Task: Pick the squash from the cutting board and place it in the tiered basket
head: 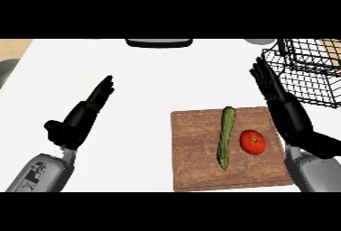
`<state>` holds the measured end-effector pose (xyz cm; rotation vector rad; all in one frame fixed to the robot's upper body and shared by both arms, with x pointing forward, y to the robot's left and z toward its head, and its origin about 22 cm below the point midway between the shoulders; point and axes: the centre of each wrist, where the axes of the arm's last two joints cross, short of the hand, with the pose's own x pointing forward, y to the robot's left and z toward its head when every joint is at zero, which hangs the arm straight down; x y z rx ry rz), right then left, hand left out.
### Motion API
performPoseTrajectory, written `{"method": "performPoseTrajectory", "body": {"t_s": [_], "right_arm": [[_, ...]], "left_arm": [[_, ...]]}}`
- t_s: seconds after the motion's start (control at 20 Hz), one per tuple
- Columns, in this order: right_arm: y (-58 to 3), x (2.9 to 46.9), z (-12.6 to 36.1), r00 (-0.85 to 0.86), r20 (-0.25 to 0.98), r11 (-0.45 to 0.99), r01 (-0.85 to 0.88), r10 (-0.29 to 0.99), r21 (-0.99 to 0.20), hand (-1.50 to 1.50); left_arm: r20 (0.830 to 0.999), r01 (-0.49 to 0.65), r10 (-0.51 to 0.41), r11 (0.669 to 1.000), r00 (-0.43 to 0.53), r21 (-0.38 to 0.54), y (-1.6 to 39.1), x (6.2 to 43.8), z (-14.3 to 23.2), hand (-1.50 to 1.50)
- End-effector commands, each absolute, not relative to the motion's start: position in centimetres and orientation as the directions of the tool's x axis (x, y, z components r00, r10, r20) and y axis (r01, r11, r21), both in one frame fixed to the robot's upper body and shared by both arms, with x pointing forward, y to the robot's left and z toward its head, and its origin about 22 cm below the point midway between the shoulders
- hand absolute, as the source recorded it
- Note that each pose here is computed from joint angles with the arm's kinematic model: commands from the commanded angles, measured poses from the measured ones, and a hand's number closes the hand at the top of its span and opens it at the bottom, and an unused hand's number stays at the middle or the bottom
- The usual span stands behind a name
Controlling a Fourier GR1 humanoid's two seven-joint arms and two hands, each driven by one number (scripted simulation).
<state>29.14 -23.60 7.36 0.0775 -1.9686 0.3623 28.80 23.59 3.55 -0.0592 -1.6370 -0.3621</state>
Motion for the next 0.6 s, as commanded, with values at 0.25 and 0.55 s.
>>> {"method": "performPoseTrajectory", "body": {"t_s": [0.25,0.55], "right_arm": [[-26.6,25.5,2.1,-0.14,0.988,0.902,0.418,-0.059,0.113,1.5],[-28.8,19.4,-4.9,0.222,0.975,0.518,0.835,-0.006,-0.187,-1.5]], "left_arm": [[0.903,-0.164,-0.43,0.891,-0.011,0.422,31.6,28.5,3.9,0.0],[0.914,-0.154,-0.403,0.901,0.04,0.405,31.9,27.5,2.7,0.0]]}}
